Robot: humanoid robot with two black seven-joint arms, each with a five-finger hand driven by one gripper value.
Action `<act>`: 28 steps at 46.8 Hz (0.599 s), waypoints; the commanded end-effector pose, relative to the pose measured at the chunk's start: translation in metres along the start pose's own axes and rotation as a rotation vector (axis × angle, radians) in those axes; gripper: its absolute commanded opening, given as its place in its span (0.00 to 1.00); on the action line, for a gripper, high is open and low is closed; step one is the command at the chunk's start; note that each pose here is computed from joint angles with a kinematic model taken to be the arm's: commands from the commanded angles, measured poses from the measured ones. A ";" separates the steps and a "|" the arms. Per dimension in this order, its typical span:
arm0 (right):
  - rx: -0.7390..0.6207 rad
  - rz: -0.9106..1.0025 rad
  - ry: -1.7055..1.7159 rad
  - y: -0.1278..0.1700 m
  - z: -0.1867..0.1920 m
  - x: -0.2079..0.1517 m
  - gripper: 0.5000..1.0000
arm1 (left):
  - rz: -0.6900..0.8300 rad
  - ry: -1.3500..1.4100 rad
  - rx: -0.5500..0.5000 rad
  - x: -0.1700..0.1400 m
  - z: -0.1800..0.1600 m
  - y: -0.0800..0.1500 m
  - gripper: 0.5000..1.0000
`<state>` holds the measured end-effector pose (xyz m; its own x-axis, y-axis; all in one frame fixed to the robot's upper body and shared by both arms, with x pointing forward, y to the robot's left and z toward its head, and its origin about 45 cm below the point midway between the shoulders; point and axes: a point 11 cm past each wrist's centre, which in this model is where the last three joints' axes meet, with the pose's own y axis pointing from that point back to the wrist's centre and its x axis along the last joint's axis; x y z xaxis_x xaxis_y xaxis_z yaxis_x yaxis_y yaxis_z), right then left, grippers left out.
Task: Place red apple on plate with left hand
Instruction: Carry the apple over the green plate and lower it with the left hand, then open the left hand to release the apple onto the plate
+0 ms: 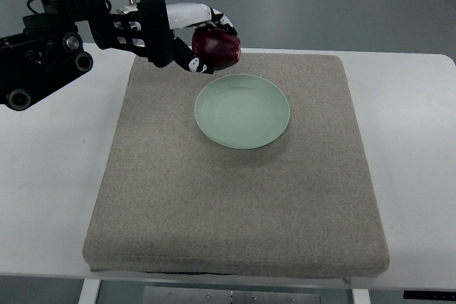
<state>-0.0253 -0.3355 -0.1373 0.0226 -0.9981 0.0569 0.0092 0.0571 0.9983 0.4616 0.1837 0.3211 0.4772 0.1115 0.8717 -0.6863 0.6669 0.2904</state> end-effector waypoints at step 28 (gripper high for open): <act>0.000 0.000 0.000 0.000 0.000 0.000 0.86 | -0.053 -0.017 0.006 -0.070 -0.002 -0.028 0.48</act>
<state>-0.0253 -0.3355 -0.1373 0.0227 -0.9981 0.0569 0.0093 0.0571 0.9983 0.4498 0.1592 0.2535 0.4977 0.0617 0.8651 -0.6658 0.6665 0.3355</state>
